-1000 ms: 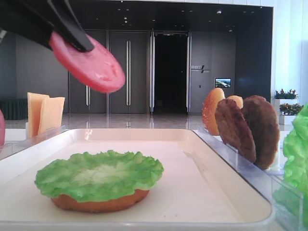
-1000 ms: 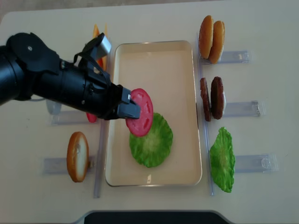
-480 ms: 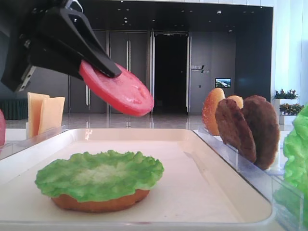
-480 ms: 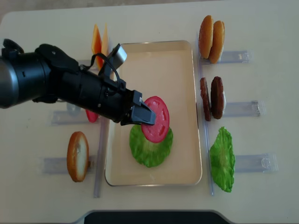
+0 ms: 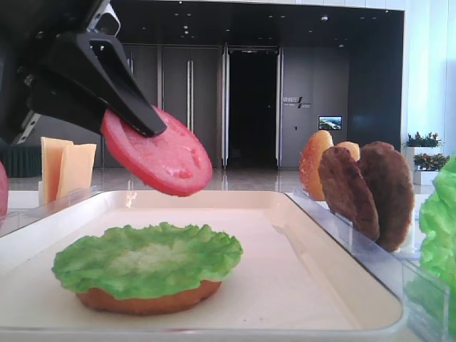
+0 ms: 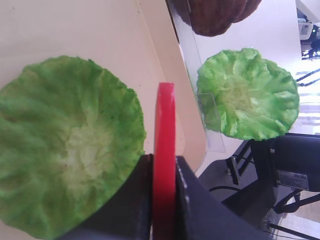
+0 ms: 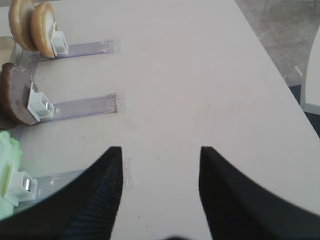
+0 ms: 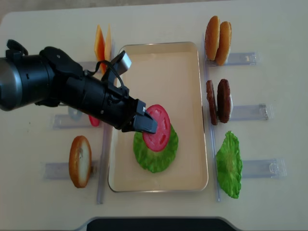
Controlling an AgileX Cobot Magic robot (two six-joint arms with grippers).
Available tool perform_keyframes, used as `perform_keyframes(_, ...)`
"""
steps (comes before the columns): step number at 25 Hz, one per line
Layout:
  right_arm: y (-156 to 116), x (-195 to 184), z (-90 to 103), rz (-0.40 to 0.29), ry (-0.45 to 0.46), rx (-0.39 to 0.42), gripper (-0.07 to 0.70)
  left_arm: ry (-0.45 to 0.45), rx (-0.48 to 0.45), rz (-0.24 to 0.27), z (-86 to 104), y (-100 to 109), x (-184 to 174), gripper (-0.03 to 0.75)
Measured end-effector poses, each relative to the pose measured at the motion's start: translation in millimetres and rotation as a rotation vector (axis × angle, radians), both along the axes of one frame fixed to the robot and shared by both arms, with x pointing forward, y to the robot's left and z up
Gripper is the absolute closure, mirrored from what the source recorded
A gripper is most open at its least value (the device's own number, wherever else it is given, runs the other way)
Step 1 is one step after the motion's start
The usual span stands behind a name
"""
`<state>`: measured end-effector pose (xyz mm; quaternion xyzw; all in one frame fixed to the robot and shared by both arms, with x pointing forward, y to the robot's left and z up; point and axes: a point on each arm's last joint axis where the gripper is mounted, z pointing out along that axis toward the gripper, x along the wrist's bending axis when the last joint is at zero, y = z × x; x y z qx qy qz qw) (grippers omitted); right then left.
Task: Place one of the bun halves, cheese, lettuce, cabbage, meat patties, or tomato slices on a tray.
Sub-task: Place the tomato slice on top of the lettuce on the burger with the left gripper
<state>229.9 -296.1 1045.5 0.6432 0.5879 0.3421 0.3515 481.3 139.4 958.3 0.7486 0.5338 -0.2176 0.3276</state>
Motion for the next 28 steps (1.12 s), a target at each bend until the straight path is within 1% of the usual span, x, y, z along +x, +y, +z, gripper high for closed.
perform_keyframes(5, 0.0, 0.0, 0.0, 0.000, 0.000, 0.000, 0.265, -0.008, 0.005, -0.008, -1.7, 0.0, 0.6, 0.658)
perform_keyframes(9, 0.0, 0.0, 0.0, 0.000, 0.000, 0.000, 0.265, 0.013, 0.007, -0.019, -14.4, -1.9, 3.6, 0.658)
perform_keyframes(11, 0.0, 0.0, 0.0, 0.000, 0.000, 0.000, 0.265, 0.023, 0.004, -0.016, -19.2, -2.8, 5.1, 0.658)
perform_keyframes(20, 0.0, 0.0, 0.0, 0.000, 0.000, 0.000, 0.265, 0.051, 0.011, -0.026, -36.6, -4.6, 8.2, 0.658)
perform_keyframes(28, 0.0, 0.0, 0.0, 0.000, 0.000, 0.000, 0.265, 0.038, 0.010, -0.035, -38.3, -5.0, 9.1, 0.658)
